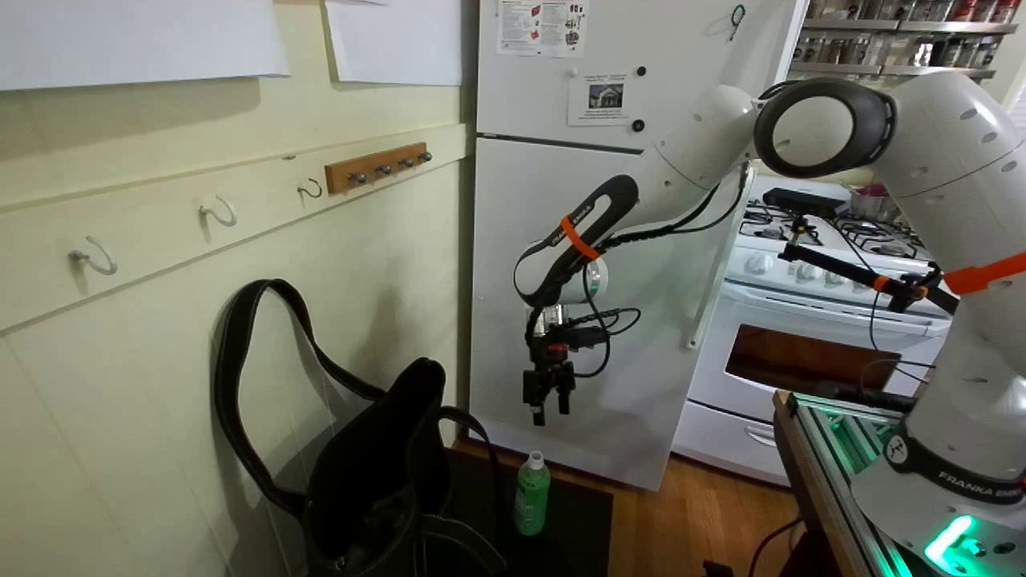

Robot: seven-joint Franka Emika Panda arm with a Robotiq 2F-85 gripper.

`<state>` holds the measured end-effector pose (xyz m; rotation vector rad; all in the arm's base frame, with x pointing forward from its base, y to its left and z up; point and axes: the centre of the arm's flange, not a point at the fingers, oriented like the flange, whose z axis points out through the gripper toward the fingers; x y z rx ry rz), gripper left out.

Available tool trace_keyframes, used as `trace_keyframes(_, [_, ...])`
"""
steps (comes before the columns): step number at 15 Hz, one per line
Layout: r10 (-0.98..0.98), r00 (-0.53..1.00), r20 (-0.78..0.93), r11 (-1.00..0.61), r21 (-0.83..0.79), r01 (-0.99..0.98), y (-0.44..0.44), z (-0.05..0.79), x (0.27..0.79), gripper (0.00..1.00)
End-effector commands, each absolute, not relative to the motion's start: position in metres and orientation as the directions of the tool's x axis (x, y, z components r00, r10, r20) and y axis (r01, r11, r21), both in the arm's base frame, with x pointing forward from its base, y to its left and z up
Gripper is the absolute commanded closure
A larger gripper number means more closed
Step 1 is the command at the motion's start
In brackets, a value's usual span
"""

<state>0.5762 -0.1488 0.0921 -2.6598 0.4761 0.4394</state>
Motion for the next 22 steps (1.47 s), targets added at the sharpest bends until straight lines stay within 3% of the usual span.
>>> trace_keyframes(1, [-0.349,0.848,-0.4,-0.844,-0.259,-0.47,-0.167,0.071,0.58,0.0])
trace_keyframes(22, [-0.399,0.74,-0.541,-0.811,-0.168,-0.56,-0.197,-0.068,0.636,0.0])
